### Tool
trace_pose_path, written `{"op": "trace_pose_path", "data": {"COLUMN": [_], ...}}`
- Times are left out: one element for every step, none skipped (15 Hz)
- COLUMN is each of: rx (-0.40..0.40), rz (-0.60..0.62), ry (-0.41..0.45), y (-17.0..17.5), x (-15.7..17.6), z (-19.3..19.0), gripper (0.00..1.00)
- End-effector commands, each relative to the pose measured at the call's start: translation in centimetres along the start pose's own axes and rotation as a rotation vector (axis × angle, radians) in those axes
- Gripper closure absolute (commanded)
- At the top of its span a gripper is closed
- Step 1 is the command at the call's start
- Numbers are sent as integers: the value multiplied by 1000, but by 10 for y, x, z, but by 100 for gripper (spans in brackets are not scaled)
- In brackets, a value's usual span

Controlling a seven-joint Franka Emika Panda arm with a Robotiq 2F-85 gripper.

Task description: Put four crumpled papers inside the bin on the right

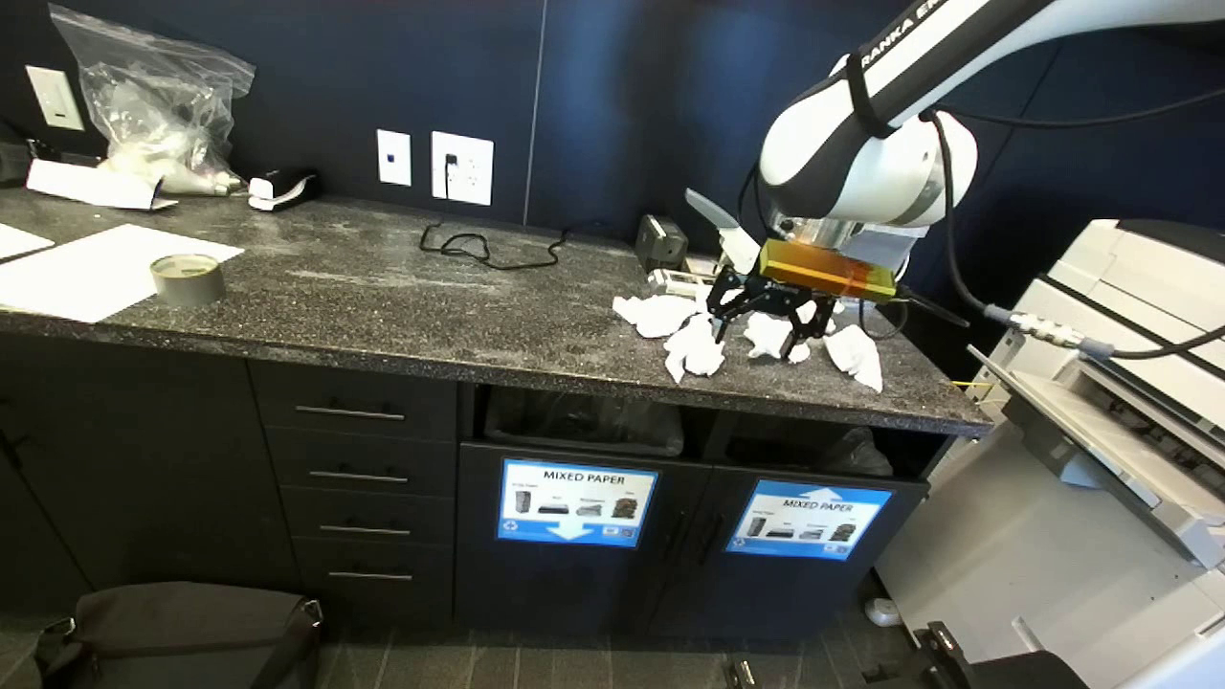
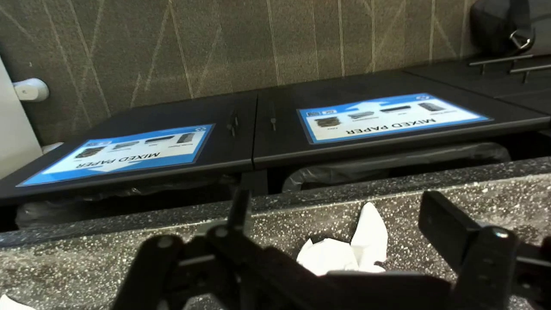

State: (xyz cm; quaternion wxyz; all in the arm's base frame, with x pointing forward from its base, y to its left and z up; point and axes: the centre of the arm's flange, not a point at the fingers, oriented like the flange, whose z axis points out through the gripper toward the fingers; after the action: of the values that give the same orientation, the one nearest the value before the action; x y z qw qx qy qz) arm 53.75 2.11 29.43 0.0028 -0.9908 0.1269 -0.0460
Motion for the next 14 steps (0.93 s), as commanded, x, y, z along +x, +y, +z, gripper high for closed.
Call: {"op": "trace_pose_path", "data": {"rx": [-1, 0, 1, 3, 6, 10, 12, 14, 18, 22, 28, 32, 33, 30], "rz": [71, 91, 103, 115, 127, 138, 143, 146, 148, 148, 149, 152, 153, 154], "ry": [72, 88, 104, 117, 128, 136, 143, 146, 149, 149, 148, 148, 148, 150], "y": [-11, -11, -12, -13, -13, -13, -14, -15, -16, -19, -20, -22, -24, -25], "x": [37, 45, 53, 61, 70, 79, 87, 96, 103, 108, 114, 118, 122, 126], "z": [23, 28, 35, 40, 46, 52, 58, 64, 69, 75, 80, 85, 90, 95], "gripper": [0, 0, 0, 0, 0, 0, 0, 0, 0, 0, 0, 0, 0, 0]}}
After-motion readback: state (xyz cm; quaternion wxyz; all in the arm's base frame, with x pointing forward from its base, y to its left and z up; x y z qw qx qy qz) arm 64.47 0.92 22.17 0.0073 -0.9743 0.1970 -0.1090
